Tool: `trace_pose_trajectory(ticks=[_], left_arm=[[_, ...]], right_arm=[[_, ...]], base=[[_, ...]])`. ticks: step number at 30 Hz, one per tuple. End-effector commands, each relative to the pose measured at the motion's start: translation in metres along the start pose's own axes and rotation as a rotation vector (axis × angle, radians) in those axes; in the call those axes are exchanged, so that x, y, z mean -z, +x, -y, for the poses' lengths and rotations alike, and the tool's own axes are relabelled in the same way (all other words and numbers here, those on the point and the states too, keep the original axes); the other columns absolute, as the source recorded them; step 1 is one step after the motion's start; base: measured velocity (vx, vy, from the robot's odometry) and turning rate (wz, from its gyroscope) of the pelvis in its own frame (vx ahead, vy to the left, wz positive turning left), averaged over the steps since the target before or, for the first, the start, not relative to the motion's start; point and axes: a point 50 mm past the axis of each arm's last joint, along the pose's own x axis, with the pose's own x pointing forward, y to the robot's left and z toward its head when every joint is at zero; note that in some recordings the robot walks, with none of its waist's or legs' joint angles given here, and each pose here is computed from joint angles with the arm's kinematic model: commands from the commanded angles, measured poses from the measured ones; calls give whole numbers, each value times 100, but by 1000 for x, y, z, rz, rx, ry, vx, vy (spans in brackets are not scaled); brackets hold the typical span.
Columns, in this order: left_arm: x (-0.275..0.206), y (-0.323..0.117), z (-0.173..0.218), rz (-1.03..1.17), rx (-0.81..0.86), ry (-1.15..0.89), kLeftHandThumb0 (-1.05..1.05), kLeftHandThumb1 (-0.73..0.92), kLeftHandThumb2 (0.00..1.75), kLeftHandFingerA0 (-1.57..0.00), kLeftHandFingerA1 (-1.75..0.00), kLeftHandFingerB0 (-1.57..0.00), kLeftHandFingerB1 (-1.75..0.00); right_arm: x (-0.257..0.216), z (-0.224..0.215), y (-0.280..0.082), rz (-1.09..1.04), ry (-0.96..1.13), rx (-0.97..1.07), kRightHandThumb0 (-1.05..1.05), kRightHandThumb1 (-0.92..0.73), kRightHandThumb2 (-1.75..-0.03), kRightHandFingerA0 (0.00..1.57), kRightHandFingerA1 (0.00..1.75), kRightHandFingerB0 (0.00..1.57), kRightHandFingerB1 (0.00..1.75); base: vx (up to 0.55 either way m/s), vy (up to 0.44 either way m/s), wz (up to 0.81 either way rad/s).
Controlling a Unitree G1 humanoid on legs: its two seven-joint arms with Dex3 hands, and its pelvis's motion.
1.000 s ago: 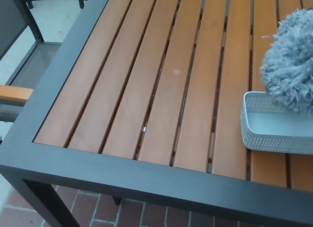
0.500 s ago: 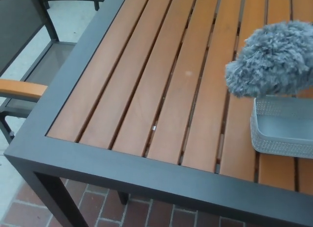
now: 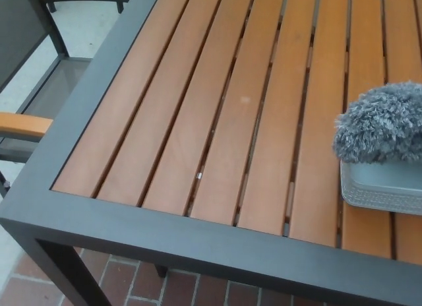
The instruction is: The robot uses its right hand to pick up the grey duster kept on the edge of the round table outside, turn around and walk towards the square table and place the duster in a container kept on the middle of the desk
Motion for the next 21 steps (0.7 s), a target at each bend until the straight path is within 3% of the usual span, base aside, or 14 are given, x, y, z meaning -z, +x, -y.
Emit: trace_pose_trajectory(ticks=[1, 4, 5, 10, 12, 13, 14, 15, 18, 19, 20, 21], left_arm=[[0, -3, 5, 35, -9, -11, -67, 36, 63, -119, -73, -102, -73], [-2, -1, 7, 34, -13, -1, -63, 33, 66, -119, -73, -102, -72], [-3, 0, 7, 28, -6, -13, -58, 30, 66, -117, -73, -100, -72], [-3, 0, 7, 25, -3, -18, -58, 30, 66, -117, -73, -100, -72], [-6, 0, 7, 40, -7, -22, -58, 30, 68, -119, -72, -101, -72], [-6, 0, 7, 45, -9, -20, -58, 30, 69, -118, -73, -101, -73], [-6, 0, 7, 46, -10, -19, -58, 30, 69, -118, -73, -101, -73], [-4, -1, 8, 42, -8, -11, -56, 29, 68, -120, -72, -101, -73], [-2, -1, 9, 39, -7, -8, -56, 29, 68, -120, -72, -101, -73], [-5, 0, 9, 36, -1, -7, -57, 29, 70, -118, -72, -101, -73], [-5, 1, 9, 34, 1, -7, -57, 29, 70, -118, -72, -101, -73], [-5, 1, 10, 34, 3, -8, -57, 29, 70, -118, -72, -101, -73]], right_arm=[[14, 3, -11, -51, -74, 44, -38, -78, -67, 79, 167, 78, 102], [24, 22, -20, -59, -130, 176, -40, -74, -64, 78, 170, 76, 113], [26, 30, -24, -67, -127, 209, -40, -75, -64, 82, 175, 69, 128], [26, 33, -27, -71, -126, 219, -40, -75, -64, 82, 175, 69, 128], [26, 30, -31, -42, -176, 219, -43, -67, -61, 81, 175, 75, 126], [26, 27, -32, -36, -183, 184, -43, -70, -63, 77, 170, 80, 107], [26, 26, -32, -35, -183, 174, -43, -70, -63, 77, 170, 80, 107], [23, 13, -33, -18, -191, 132, -44, -67, -64, 79, 165, 84, 93], [22, 8, -35, -11, -195, 116, -44, -67, -64, 79, 165, 84, 93], [18, 0, -36, 11, -230, 138, -43, -57, -98, 110, 132, 78, 107], [16, -3, -37, 18, -240, 144, -43, -57, -98, 110, 132, 78, 107], [15, -4, -37, 22, -246, 148, -48, -73, -63, 85, 174, 76, 134]], base=[[0, 0, 0], [0, 0, 0], [0, 0, 0], [0, 0, 0], [0, 0, 0], [0, 0, 0], [0, 0, 0], [0, 0, 0], [0, 0, 0], [0, 0, 0], [0, 0, 0], [0, 0, 0]])
